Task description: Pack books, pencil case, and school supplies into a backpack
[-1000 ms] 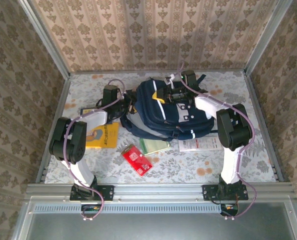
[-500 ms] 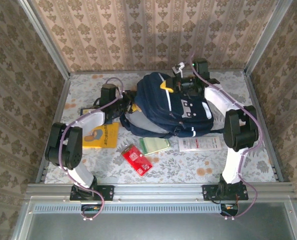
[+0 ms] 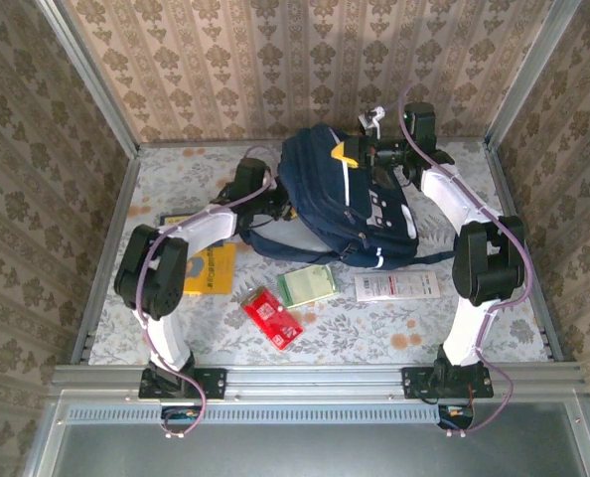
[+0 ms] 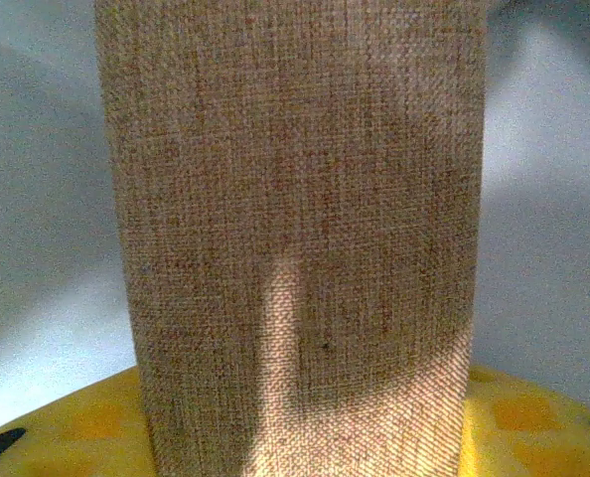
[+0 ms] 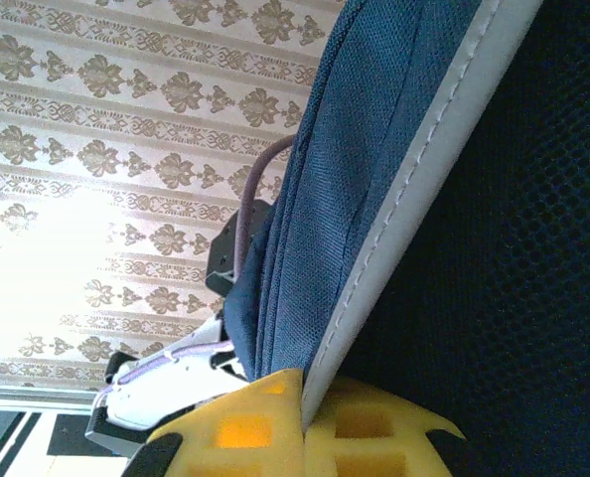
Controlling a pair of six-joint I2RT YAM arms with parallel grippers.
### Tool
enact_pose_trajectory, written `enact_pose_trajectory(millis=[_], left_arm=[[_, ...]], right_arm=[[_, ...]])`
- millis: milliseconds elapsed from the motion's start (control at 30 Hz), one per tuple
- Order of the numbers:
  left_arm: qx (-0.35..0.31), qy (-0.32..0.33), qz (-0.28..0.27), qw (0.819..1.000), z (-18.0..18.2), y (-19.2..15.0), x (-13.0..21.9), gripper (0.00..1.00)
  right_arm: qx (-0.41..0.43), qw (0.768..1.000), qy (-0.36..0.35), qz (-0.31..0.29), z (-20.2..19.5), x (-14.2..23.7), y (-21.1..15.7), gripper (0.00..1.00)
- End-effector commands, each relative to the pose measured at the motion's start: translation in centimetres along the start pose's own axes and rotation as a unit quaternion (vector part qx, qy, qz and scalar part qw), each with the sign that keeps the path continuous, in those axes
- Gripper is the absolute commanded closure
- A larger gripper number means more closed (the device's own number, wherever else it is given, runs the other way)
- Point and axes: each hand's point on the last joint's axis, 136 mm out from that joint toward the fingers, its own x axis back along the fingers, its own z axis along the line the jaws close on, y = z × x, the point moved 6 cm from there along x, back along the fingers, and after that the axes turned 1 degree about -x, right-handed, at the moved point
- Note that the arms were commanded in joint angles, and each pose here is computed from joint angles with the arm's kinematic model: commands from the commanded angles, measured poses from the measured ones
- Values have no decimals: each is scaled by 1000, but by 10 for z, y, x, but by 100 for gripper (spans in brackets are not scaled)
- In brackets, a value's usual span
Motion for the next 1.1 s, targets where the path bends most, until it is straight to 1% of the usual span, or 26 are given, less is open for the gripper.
enact_pose_trajectory(millis=[0,100,167,200,267,300,333,467,600,733,833,1067], left_arm=[[-34,-39,10,999,-29,-6,-21,64],[-37,-58,31,997,-42,-21,-47,62],[-45,-63,40,996,-49,-30,-60,58],[-49,-62,43,996,-50,-36,-67,51],[-47,-63,49,996,-50,-42,-78,27],[-45,-62,54,996,-50,-45,-83,4],[-43,-62,55,996,-51,-46,-86,0],[-56,-57,45,996,-58,-45,-82,0],[-79,-43,34,995,-65,-43,-68,0],[-95,-42,29,994,-69,-40,-52,0],[-100,-43,26,994,-68,-34,-38,0],[-124,-10,15,992,-61,-24,12,0]], right_arm=[[97,994,48,16,57,7,-6,100],[95,994,47,4,56,10,0,100],[93,994,49,-8,56,13,5,100],[95,994,51,-13,56,14,7,100],[95,994,55,-22,58,18,10,100],[96,993,57,-23,58,18,11,100],[96,993,59,-25,59,19,11,100],[96,993,58,-33,59,23,11,100],[93,993,55,-42,55,27,11,100],[91,993,50,-51,53,32,12,100],[89,993,44,-60,50,37,13,100],[94,993,11,-73,43,43,11,100]])
